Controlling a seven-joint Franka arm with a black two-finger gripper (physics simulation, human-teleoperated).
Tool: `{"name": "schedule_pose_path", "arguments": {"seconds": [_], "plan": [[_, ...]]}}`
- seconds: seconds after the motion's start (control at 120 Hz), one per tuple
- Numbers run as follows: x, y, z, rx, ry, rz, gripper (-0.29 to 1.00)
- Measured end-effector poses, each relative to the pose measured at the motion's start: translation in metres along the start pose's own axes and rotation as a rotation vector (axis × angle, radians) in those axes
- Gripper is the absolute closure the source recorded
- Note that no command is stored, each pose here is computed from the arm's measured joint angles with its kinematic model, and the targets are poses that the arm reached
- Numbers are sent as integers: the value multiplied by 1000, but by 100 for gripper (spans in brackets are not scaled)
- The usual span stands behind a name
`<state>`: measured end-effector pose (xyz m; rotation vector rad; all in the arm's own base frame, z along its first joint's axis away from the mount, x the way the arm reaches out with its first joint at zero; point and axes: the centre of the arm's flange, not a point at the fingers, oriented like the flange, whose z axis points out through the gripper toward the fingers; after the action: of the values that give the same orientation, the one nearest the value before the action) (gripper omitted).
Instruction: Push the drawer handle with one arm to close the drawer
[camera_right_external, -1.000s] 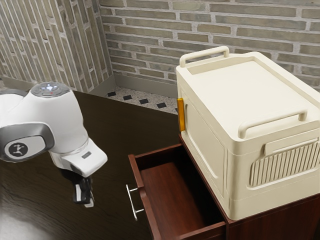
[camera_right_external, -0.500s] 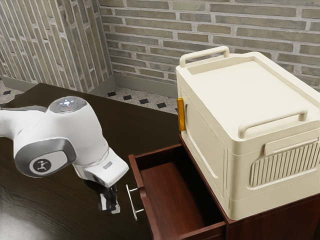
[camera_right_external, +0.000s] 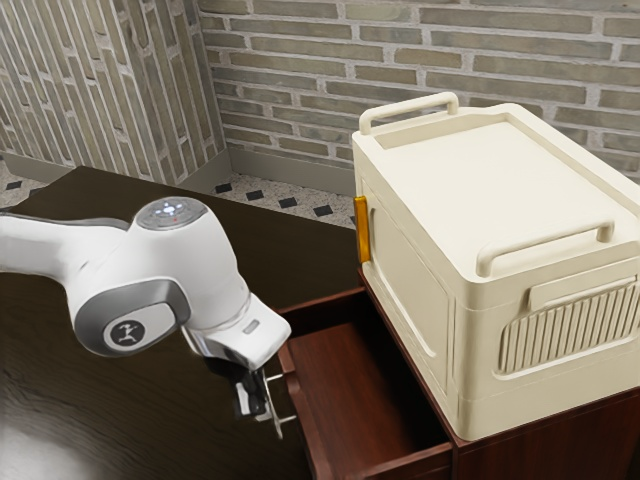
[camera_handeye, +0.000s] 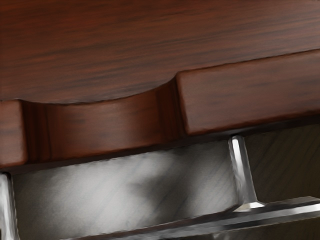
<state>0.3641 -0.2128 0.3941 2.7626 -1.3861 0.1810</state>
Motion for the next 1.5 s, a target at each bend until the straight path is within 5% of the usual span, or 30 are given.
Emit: {"name": "schedule_pose_path", "arguments": {"seconds": [1.5], "plan": [[119, -4, -5, 50, 90, -1, 78]]}}
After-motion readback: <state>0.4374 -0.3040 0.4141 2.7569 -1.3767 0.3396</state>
